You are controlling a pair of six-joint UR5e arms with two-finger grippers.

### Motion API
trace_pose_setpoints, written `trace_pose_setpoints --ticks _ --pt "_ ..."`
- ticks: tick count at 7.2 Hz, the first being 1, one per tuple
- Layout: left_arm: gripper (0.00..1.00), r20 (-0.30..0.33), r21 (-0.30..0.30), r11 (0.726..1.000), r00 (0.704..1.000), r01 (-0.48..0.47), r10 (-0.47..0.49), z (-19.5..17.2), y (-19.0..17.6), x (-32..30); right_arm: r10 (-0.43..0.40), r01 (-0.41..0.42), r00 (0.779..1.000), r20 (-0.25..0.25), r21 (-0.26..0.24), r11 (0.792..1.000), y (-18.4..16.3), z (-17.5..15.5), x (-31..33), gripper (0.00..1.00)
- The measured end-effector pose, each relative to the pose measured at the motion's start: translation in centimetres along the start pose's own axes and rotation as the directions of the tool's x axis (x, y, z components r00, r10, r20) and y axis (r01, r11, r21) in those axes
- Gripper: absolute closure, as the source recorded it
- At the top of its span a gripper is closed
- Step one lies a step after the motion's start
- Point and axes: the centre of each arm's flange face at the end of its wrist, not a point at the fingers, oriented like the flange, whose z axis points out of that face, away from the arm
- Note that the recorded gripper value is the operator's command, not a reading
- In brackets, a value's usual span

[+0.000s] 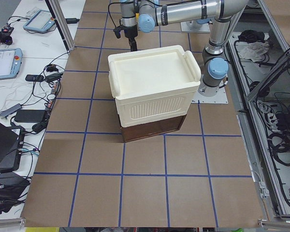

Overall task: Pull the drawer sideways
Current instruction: 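Move the left gripper down to the white drawer handle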

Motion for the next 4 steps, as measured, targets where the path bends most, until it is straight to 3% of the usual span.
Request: trace_pose_setpoints --ticks 2,4 --pt "0.00 0.166 0.010 1.000 0.986 0.021 -0.023 3.1 -0.5 3.2 0.000 0.000 1.000 0.000 0.000 1.000 0.0 0.0 0.0 0.00" --pt "0.02 0.335 0.028 1.000 0.942 -0.003 -0.007 5.9 -1.1 3.8 0.000 0.000 1.000 0.001 0.000 1.000 0.0 0.0 0.0 0.00"
